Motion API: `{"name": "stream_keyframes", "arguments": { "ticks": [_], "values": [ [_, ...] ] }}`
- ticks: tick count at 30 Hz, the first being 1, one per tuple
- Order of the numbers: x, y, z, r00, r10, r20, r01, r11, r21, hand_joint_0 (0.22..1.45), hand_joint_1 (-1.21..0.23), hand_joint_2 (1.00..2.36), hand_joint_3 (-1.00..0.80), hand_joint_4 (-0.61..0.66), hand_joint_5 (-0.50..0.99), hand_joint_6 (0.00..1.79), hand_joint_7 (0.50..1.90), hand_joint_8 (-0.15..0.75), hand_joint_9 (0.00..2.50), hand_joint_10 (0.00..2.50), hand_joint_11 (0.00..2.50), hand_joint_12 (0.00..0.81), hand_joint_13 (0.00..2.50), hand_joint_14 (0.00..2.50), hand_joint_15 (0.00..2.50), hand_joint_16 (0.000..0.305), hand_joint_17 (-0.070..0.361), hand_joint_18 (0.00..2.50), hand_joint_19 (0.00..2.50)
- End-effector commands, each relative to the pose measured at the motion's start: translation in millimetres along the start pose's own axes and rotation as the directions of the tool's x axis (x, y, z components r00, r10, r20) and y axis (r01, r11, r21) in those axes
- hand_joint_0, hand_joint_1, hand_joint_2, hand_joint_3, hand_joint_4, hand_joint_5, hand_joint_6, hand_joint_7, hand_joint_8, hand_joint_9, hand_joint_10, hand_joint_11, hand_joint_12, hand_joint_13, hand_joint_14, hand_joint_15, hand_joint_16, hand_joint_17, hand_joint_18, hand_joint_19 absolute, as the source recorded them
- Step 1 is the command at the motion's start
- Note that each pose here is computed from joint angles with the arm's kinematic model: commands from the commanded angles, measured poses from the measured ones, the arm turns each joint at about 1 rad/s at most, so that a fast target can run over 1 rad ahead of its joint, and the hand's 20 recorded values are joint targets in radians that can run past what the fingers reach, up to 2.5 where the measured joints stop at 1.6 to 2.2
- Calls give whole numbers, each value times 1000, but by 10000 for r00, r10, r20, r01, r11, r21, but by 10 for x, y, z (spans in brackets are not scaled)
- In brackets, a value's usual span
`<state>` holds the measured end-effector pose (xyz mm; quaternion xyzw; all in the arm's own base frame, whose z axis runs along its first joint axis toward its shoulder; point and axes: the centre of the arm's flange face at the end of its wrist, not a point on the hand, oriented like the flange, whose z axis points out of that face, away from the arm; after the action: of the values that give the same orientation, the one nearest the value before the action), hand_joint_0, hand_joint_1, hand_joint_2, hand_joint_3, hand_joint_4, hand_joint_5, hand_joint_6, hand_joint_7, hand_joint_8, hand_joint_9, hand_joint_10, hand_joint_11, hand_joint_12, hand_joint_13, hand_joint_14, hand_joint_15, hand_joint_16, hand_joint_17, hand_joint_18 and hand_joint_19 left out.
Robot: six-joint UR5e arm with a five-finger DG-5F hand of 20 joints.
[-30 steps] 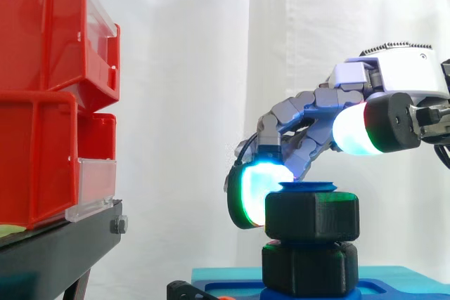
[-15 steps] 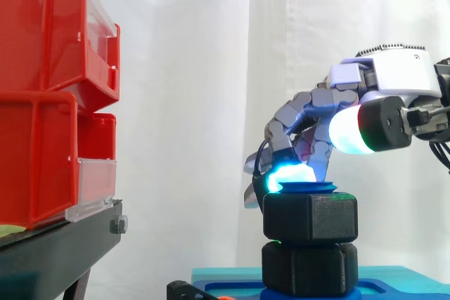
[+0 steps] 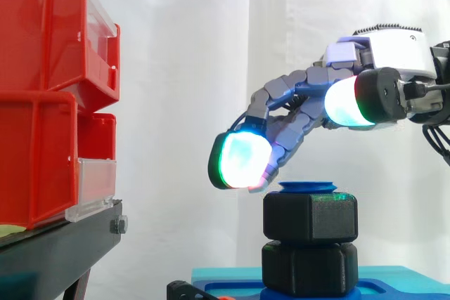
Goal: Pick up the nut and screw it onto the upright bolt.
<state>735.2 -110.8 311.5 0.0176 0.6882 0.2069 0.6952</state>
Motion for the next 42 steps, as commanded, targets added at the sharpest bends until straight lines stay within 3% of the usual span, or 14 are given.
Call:
{"name": "stream_keyframes", "arguments": {
  "ticks": [1, 7, 19, 30, 33, 35, 38, 42],
  "values": [
    [1, 31, 30, 9999, -37, 101, 37, 10000, -56, 502, -274, 1000, -500, 214, -195, 502, 681, 265, 693, 0, 0, 293, 442, 0, 0, 38, 85, 123, 0],
    [48, 153, 87, 10000, -12, 52, 12, 10000, -72, 495, -241, 1000, -500, 183, -198, 501, 615, 243, 577, 0, 0, 296, 318, 0, 0, 40, 90, 2, 0],
    [133, 350, 169, 10000, 27, -63, -28, 9999, -145, 492, -216, 1000, -500, 184, -185, 501, 612, 233, 525, 0, 0, 300, 289, 0, 0, 38, 86, 0, 0],
    [147, 381, 169, 9998, 47, -192, -51, 9997, -247, 493, -212, 1000, -500, 198, -175, 501, 629, 240, 525, 0, 0, 306, 300, 0, 0, 38, 85, 0, 0],
    [170, 348, 158, 9997, 62, -244, -66, 9998, -164, 493, -211, 1000, -500, 199, -175, 501, 634, 243, 528, 0, 0, 307, 309, 0, 0, 38, 84, 0, 0],
    [254, 316, 172, 9994, 101, -343, -105, 9999, -129, 493, -210, 1000, -500, 201, -173, 501, 643, 247, 533, 0, 0, 309, 316, 0, 0, 38, 85, 0, 0],
    [245, 286, 172, 9996, 79, -254, -83, 9999, -144, 494, -210, 1000, -500, 202, -172, 501, 653, 250, 538, 0, 0, 310, 329, 0, 0, 37, 84, 0, 0],
    [256, 292, 167, 9994, 100, -333, -103, 9999, -100, 496, -211, 1000, -500, 205, -169, 502, 669, 255, 546, 0, 0, 310, 343, 0, 0, 37, 84, 0, 0]
  ]
}}
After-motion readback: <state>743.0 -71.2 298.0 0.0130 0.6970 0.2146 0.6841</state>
